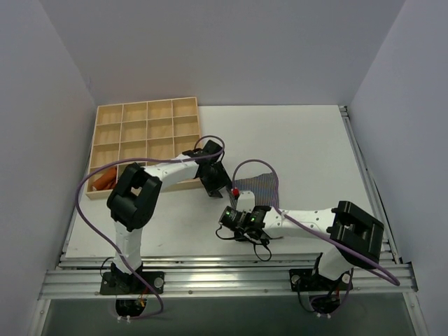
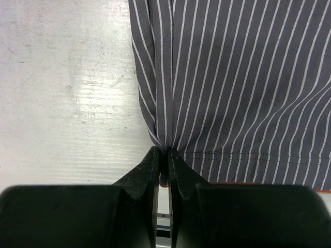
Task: Roll the underwear
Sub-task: Fold the underwear
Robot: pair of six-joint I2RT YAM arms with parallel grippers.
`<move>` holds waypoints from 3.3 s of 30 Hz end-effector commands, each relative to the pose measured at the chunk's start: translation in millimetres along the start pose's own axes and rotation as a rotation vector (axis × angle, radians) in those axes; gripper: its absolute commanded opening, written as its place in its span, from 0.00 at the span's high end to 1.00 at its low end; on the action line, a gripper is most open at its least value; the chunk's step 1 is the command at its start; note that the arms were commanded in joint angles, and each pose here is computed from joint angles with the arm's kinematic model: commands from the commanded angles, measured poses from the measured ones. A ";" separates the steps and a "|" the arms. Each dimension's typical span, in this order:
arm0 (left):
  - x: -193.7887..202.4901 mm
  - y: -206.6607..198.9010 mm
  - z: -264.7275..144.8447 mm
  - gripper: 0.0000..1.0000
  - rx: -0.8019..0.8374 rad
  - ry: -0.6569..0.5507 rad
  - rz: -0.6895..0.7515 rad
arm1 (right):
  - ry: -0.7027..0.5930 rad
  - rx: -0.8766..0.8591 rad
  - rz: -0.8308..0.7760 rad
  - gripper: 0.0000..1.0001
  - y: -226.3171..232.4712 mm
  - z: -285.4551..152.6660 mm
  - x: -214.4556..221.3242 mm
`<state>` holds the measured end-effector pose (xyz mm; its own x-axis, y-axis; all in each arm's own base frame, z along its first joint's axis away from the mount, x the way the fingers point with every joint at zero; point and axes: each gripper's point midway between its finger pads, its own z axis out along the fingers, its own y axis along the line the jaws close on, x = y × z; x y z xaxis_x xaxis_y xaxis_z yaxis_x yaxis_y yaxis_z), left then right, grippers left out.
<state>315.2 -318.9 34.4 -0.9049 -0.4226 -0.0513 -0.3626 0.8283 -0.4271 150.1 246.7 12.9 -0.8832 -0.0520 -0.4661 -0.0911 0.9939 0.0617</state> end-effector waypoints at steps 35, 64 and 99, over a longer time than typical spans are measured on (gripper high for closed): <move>-12.2 3.4 -7.7 0.98 -0.048 -0.091 0.116 | -0.015 -0.043 -0.033 1.00 15.3 -24.5 8.6; -24.5 11.1 -93.3 0.98 -0.214 -0.200 0.252 | -0.174 -0.291 0.134 1.00 44.1 -68.0 -49.7; -18.5 -82.2 -51.5 0.98 -0.182 -0.127 0.378 | -0.226 -0.227 0.339 1.00 -26.3 -44.8 -38.0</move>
<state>348.0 -353.9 106.2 -0.9531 -0.1244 -0.2758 -0.0770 0.9813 -0.1765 159.5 238.6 70.2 -0.7946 0.2784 -0.5395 -0.0008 0.8881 0.4596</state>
